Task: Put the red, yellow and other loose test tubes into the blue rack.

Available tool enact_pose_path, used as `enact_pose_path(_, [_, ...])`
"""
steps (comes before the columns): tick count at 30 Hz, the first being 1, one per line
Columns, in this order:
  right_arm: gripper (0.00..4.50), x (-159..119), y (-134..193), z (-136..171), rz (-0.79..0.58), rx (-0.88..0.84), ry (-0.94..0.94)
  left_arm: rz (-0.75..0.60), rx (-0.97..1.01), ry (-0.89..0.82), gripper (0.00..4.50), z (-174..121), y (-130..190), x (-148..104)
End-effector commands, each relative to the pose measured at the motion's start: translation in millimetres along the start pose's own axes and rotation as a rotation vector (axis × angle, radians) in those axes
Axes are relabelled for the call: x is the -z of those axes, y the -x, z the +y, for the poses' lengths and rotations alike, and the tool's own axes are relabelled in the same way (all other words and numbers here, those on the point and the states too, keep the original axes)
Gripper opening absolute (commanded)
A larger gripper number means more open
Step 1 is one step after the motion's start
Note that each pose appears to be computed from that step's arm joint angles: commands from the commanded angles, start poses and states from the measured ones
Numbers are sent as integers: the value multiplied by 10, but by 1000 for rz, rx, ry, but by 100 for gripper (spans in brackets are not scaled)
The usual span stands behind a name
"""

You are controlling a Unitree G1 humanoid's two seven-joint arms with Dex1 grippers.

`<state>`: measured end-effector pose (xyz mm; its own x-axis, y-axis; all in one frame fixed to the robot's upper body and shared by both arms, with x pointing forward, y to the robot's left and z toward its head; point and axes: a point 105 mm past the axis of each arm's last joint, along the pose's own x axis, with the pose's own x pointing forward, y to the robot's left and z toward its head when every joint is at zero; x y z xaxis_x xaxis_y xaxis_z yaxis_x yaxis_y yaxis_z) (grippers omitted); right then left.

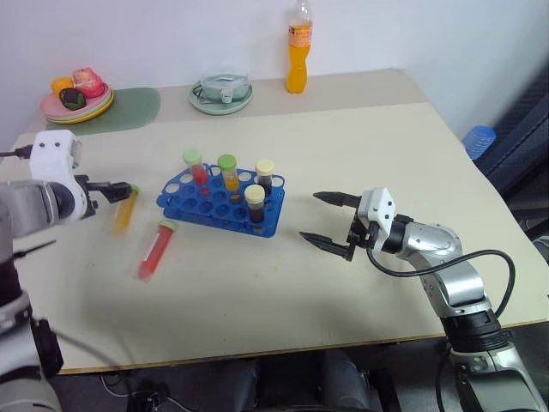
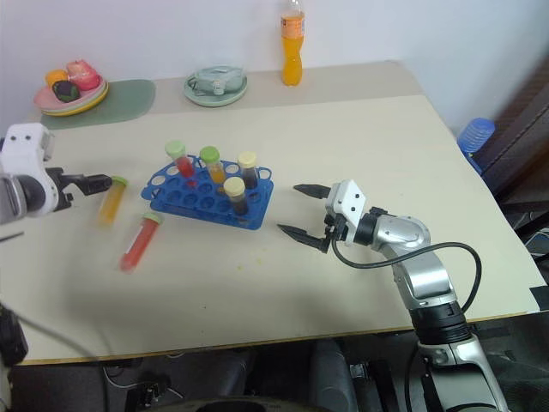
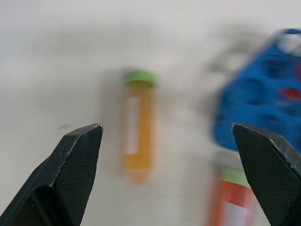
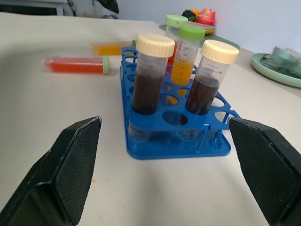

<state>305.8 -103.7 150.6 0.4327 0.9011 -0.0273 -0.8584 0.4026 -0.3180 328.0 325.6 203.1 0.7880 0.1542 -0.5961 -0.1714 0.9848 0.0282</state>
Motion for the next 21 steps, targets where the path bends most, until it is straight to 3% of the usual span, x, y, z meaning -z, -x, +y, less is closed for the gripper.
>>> enact_pose_path(1, [441,-183,-33,-6,-51,1,41,28,-107,3,450,204,-95,-126])
enact_pose_path(10, [441,-239,10,13,-50,5,46,86,-124,76,450,154,-515,-229])
enact_pose_path(21, [441,-296,3,37,-47,18,48,223,-25,136,450,-94,-774,32])
